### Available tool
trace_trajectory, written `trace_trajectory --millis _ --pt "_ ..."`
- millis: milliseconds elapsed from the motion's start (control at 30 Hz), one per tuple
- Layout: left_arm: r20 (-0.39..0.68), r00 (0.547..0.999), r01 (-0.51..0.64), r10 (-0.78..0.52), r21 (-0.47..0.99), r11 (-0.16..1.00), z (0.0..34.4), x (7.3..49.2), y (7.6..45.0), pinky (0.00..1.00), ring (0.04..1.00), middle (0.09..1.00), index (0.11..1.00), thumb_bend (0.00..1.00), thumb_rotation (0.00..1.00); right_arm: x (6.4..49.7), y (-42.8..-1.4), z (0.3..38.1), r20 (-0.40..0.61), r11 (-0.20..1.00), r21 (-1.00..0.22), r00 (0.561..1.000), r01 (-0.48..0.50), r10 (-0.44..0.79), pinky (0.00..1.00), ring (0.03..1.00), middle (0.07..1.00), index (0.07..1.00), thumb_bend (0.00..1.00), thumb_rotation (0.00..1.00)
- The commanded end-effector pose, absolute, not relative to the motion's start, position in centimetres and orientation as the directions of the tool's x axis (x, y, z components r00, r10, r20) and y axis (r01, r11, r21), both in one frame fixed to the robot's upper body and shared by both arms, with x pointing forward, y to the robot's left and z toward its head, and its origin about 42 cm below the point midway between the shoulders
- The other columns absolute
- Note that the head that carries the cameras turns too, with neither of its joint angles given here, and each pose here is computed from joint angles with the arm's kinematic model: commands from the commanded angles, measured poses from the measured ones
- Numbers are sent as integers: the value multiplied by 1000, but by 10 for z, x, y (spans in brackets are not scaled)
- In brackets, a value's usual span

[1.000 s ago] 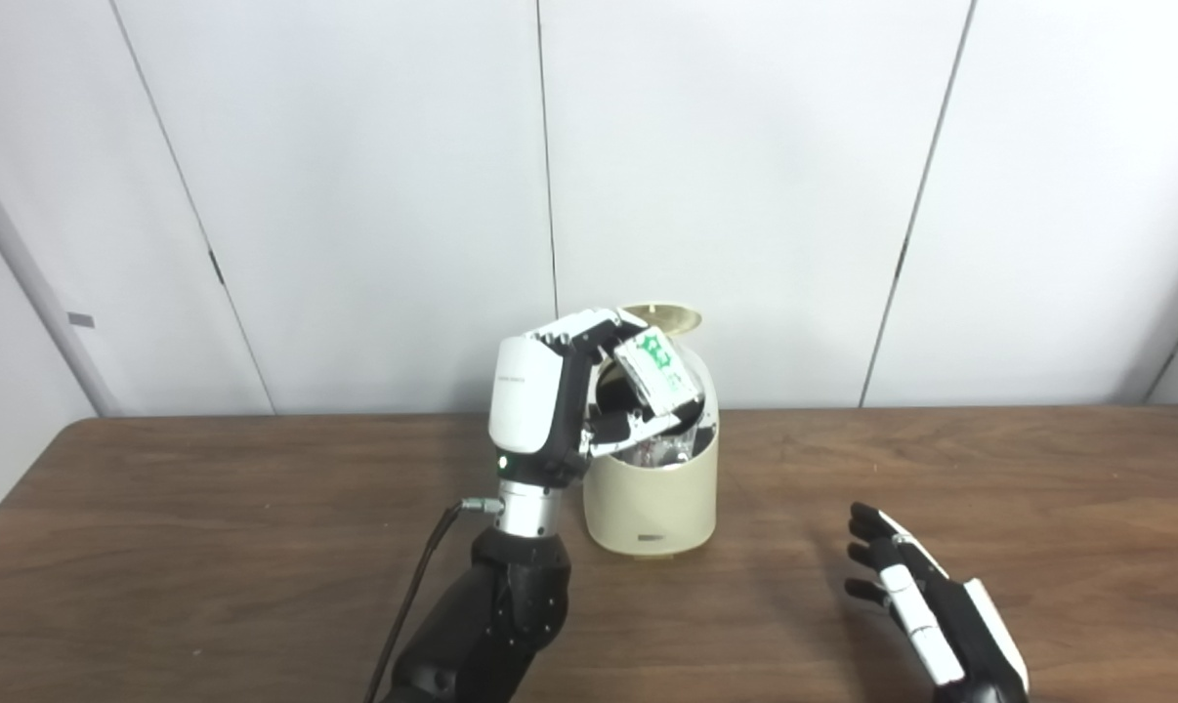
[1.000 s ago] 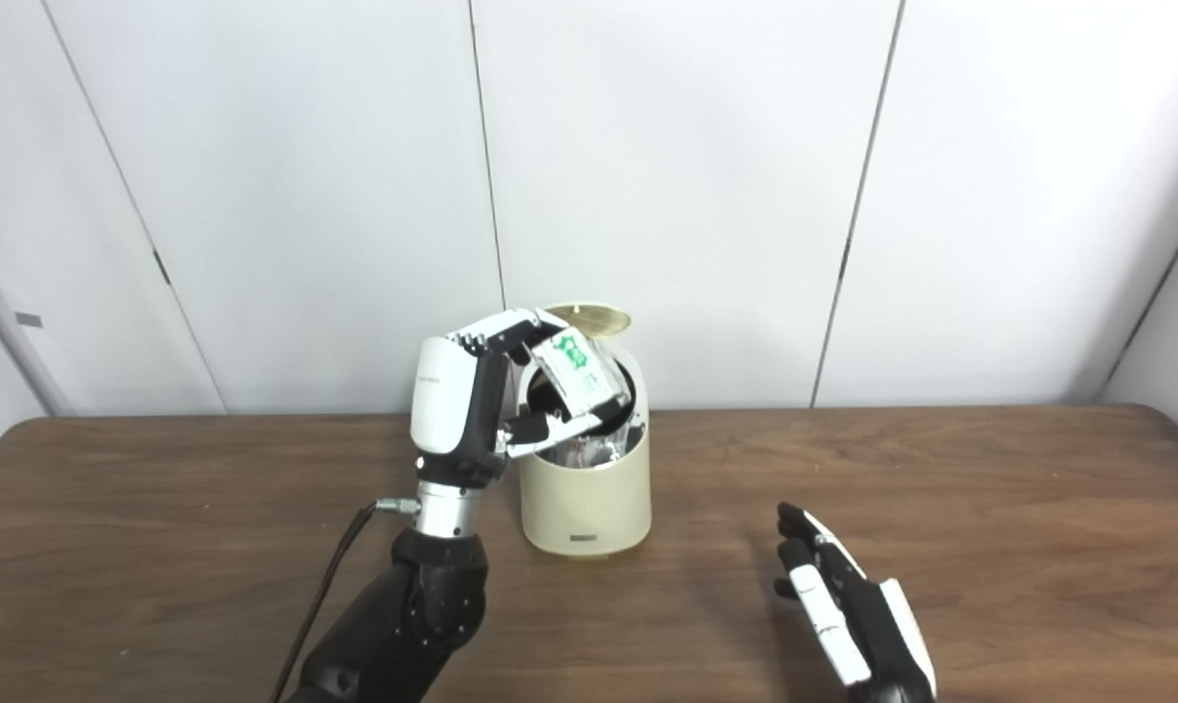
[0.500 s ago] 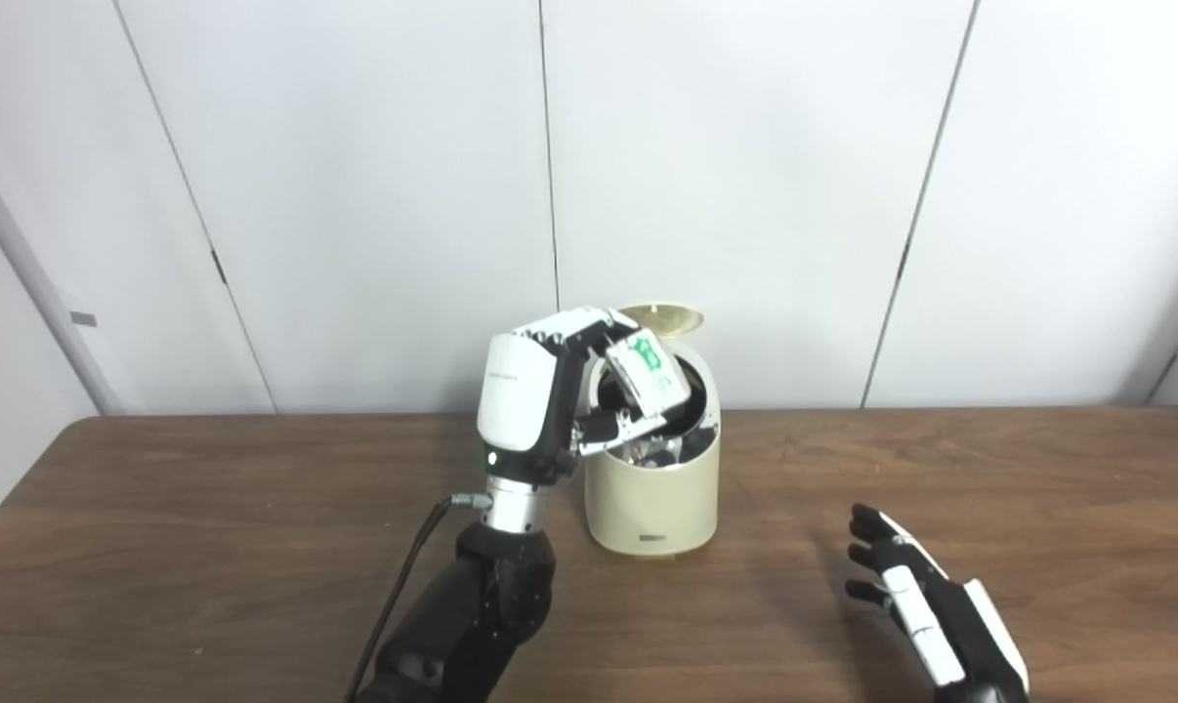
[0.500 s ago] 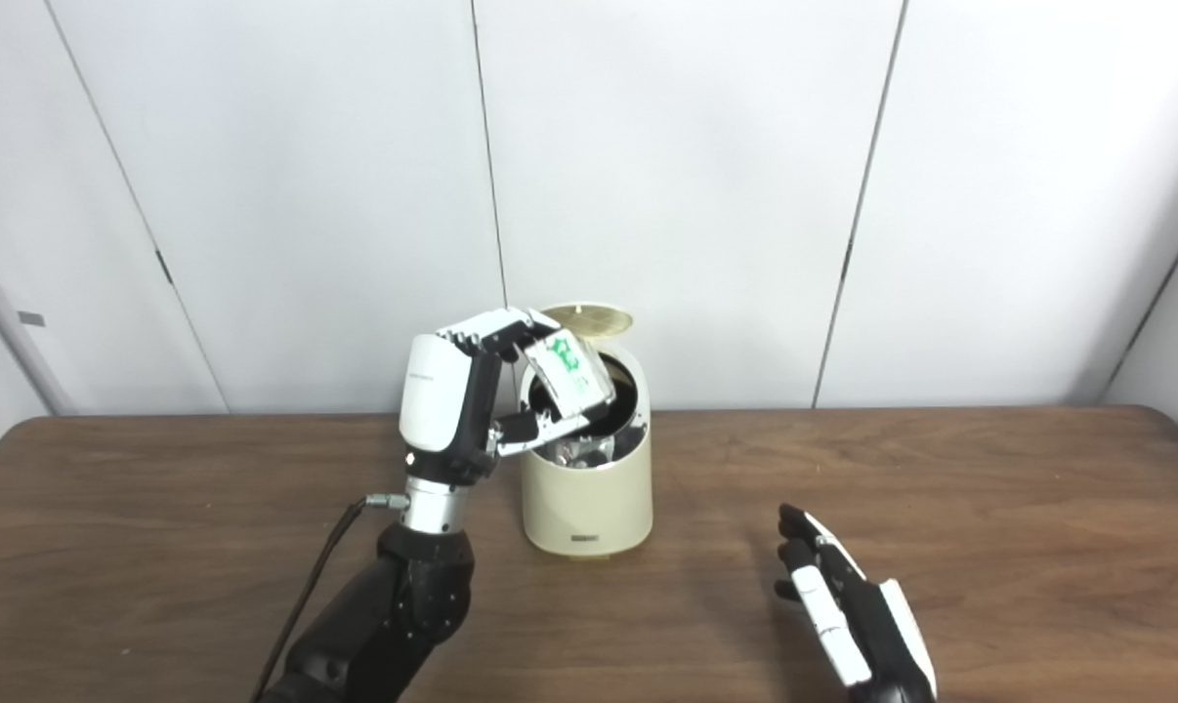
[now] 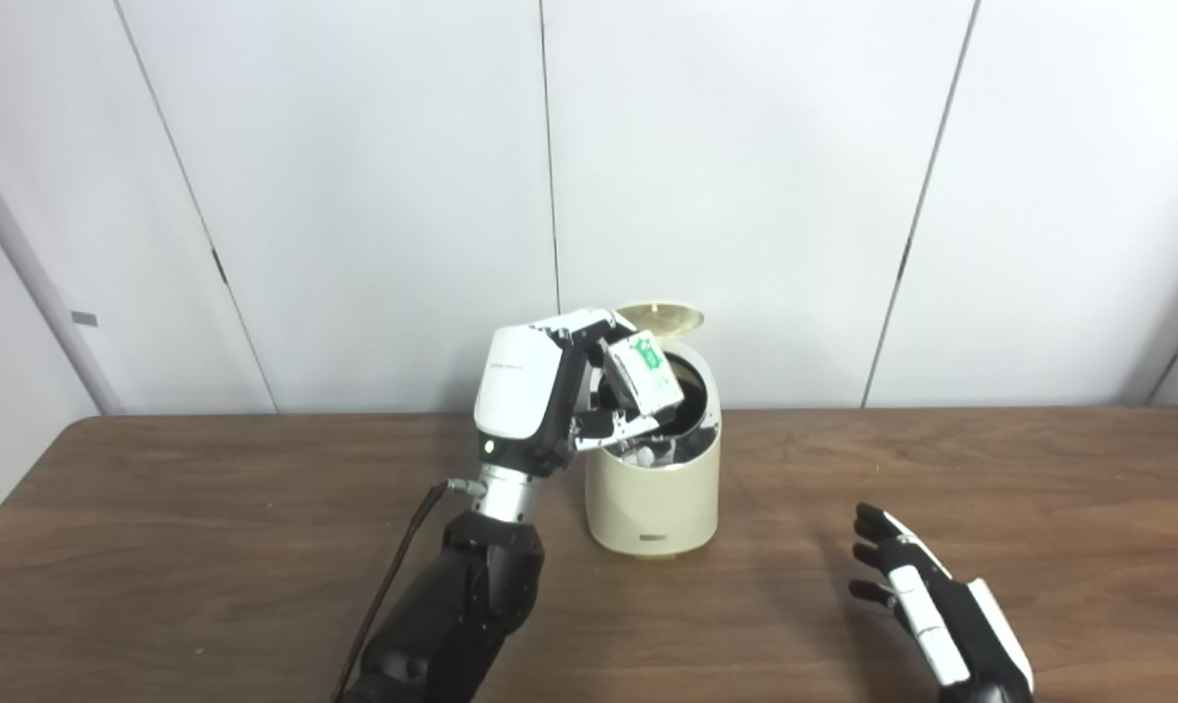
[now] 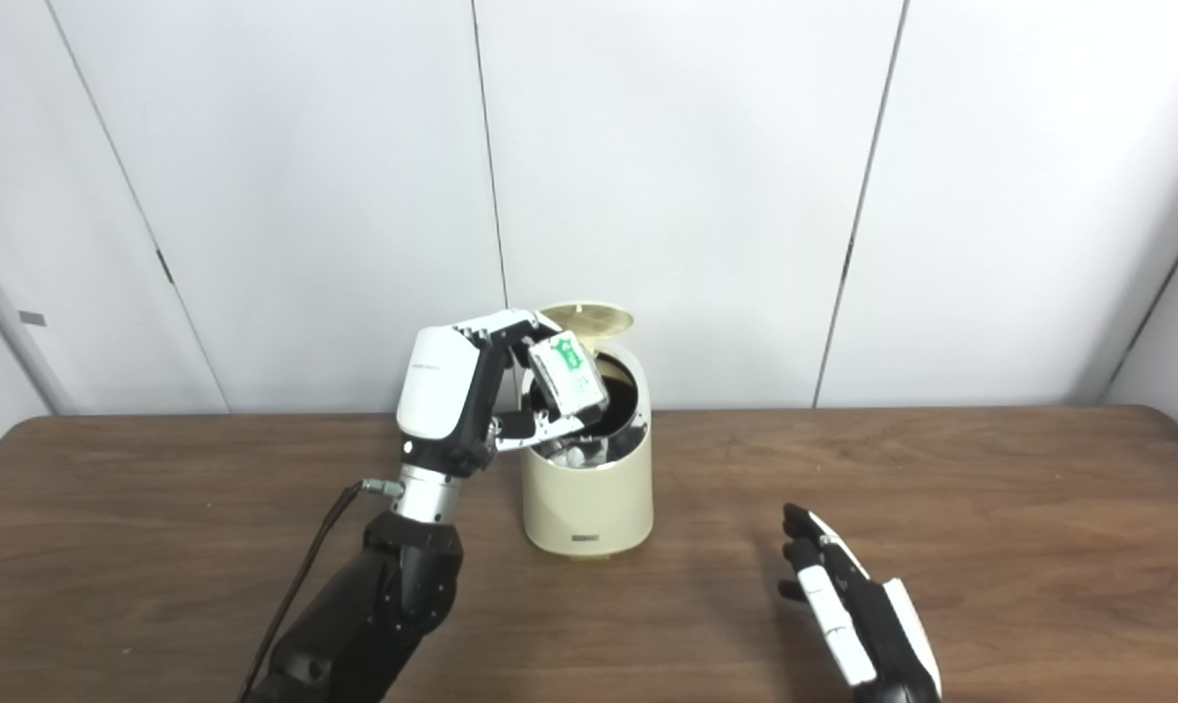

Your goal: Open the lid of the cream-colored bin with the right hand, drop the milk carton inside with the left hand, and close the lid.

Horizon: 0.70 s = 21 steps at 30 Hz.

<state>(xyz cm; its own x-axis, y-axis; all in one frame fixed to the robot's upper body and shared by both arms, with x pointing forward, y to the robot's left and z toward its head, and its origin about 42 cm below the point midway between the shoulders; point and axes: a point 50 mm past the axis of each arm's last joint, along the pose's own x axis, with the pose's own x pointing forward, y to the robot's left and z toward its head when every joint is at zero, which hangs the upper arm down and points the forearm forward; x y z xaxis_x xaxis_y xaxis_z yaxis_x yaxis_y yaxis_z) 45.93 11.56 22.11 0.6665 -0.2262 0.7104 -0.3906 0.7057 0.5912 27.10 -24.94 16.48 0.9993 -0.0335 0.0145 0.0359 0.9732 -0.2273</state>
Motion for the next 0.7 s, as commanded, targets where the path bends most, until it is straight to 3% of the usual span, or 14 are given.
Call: trace_trajectory --millis 0,200,267,367,433,467,533,667 --pt "758 621 -439 -201 548 712 250 466 113 347 412 485 505 475 0 275 -249 179 93 972 -233 996 40 -19 772 885 906 903 567 944" --pt "706 680 -399 -197 582 708 252 463 113 322 440 511 517 476 0 276 -249 179 88 974 -224 996 34 -15 782 890 908 905 570 940" --pt "696 690 -388 -198 587 710 253 462 112 370 421 500 514 497 0 276 -250 179 86 973 -228 996 34 -15 778 886 906 903 565 938" --pt "687 699 -382 -199 594 708 254 461 111 379 474 471 501 523 0 276 -250 178 86 972 -232 996 36 -16 774 882 902 899 564 938" --pt "682 704 -385 -200 603 699 257 460 110 382 483 558 495 524 50 276 -250 178 87 973 -229 996 38 -19 776 882 900 898 563 933" --pt "679 706 -387 -201 608 693 257 460 110 384 483 571 552 725 67 276 -250 178 86 973 -228 996 38 -19 777 881 899 898 564 932" --pt "673 710 -395 -205 623 675 259 460 110 420 510 595 616 910 107 277 -250 179 87 973 -227 996 39 -19 781 882 896 896 560 928" --pt "658 721 -390 -217 645 658 258 461 111 427 514 619 662 969 139 278 -250 180 87 973 -227 996 37 -18 777 876 887 892 567 926"
